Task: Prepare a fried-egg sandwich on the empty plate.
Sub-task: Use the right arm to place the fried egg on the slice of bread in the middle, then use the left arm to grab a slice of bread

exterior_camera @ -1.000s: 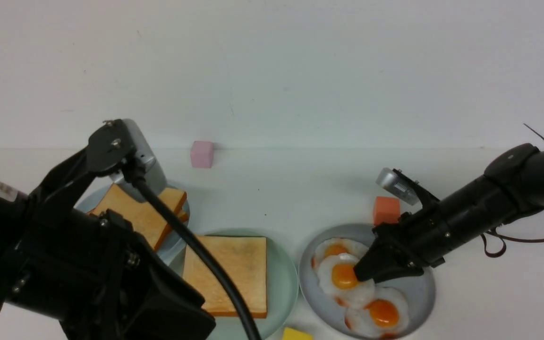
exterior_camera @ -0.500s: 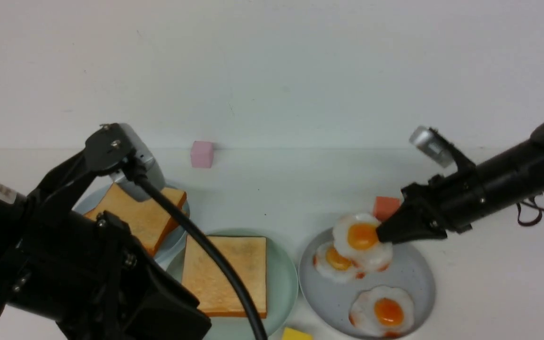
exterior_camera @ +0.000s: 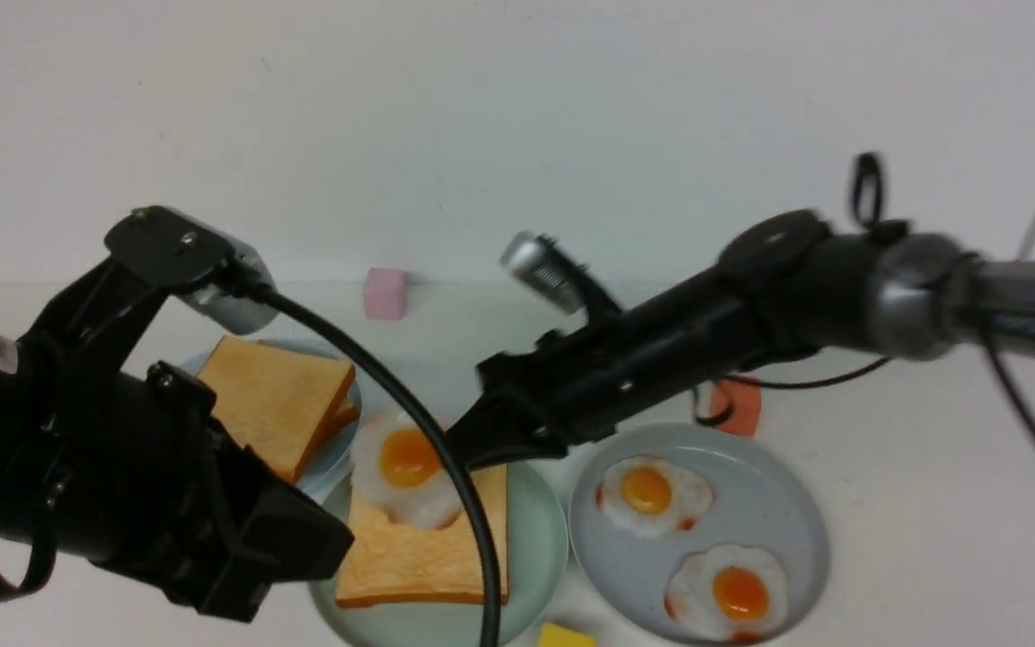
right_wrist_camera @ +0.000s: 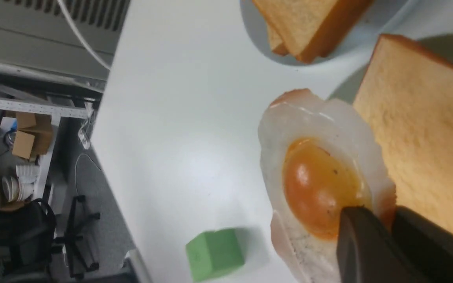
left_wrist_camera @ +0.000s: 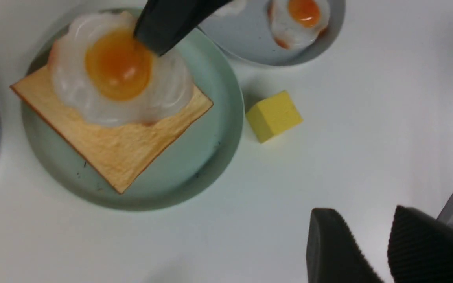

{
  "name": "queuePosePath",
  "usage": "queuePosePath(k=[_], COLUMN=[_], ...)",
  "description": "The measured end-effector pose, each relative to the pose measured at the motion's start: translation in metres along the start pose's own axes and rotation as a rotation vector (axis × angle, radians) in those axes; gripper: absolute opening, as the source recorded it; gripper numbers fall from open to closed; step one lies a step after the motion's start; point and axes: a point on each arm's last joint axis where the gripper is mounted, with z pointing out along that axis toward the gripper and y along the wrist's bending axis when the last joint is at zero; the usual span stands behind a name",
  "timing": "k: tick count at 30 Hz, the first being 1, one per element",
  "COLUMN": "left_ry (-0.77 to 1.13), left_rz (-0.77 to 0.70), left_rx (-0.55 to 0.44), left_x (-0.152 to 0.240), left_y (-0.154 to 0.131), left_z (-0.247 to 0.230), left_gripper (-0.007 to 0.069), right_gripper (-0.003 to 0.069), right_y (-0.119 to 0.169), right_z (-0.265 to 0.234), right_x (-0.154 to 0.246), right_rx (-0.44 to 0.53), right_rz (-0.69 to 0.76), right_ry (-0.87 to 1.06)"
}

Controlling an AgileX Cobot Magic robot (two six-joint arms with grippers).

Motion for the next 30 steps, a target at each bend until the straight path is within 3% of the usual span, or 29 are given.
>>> queuePosePath(k=[3, 7, 14, 18, 21, 22, 24, 27, 30], left_ry=[0.007, 0.022, 0.002, -0.042, -0.116, -0.114, -0.162, -0.157, -0.107], left_rz=[-0.008, -0.021, -0.189, -0.280, -0.425, -0.427, -0.553, -0.691, -0.802], left_rx=[-0.007, -0.002, -0.027, -0.104, -0.258, -0.259, -0.385, -0.527, -0.580], left_x=[0.001, 0.002, 0.000, -0.002, -0.007, -0.007, -0.009, -0.002, 0.007], left_y=[0.001, 0.000, 0.002, 0.010, 0.028, 0.028, 0.052, 0.091, 0.128], left_z=[0.000, 0.000, 0.000, -0.001, 0.002, 0.002, 0.005, 0.006, 0.007], left_gripper=[0.0238, 0.0238, 0.0238, 0.0238, 0.0238, 0.0238, 0.0238, 0.0238, 0.0239], right_gripper=[0.0129, 0.0294, 0.0526, 0.0566, 0.0578, 0.0578, 0.0578, 0.0578, 0.0578], right_y=[-0.016, -0.027, 0.000, 0.028, 0.066, 0.071, 0.094, 0.128, 0.160], right_z=[0.014, 0.016, -0.007, -0.033, -0.074, -0.079, -0.103, -0.126, -0.140], right_x=[0.000, 0.000, -0.008, -0.012, -0.008, -0.007, 0.003, 0.023, 0.048], right_rx=[0.042, 0.086, 0.099, 0.133, 0.232, 0.238, 0.309, 0.336, 0.310], right_rz=[0.041, 0.040, -0.077, -0.176, -0.238, -0.236, -0.275, -0.341, -0.418], right_ry=[0.006, 0.010, -0.009, -0.004, 0.038, 0.032, 0.065, 0.076, 0.066])
